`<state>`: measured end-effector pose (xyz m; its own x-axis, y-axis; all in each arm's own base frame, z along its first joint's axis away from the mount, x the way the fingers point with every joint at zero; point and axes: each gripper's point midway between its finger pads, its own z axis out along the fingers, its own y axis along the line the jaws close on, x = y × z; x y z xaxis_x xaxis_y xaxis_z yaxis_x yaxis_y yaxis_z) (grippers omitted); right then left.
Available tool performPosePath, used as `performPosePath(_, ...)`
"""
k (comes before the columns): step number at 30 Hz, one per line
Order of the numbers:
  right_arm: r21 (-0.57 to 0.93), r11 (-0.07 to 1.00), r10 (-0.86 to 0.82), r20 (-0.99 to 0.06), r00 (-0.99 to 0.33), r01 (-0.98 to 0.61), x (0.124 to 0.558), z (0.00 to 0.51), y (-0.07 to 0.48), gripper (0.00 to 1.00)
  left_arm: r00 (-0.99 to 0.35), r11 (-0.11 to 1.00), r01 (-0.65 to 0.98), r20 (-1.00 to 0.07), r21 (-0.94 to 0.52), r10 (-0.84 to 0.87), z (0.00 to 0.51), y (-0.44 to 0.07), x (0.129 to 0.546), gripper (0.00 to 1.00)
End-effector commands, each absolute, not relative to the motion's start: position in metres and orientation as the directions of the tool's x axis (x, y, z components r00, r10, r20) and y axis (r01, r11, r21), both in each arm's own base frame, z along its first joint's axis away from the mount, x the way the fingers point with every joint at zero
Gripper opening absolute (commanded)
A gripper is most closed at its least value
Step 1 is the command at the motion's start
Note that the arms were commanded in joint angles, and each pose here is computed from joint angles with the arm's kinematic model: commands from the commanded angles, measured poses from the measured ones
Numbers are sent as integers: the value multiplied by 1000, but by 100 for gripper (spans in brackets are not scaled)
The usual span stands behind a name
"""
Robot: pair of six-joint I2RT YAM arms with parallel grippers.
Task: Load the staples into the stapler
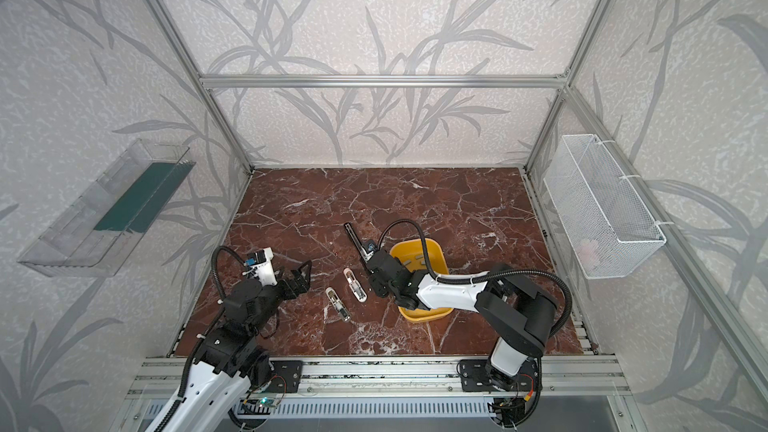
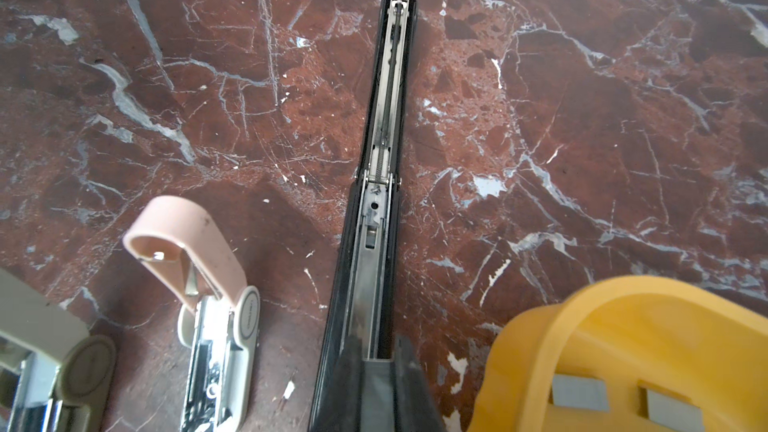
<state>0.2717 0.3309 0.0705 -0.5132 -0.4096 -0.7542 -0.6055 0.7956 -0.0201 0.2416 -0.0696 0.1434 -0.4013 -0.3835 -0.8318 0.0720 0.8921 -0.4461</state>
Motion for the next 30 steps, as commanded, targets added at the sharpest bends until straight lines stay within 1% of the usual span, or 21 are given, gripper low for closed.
performPosePath(1,-3,793,-394,-765,-509,-609,274,72,334,7,-408,889,109,-835,-446,-369,142,-76,243,99)
performPosePath(14,40,786,-377,-760,-529,-617,270,70,339,7,-411,891,101,-834,-443,-368,141,-75,244,99)
performPosePath(30,25,794,-389,-747,-540,-608,272,63,337,7,-413,890,103,-833,-445,-369,141,-76,243,99)
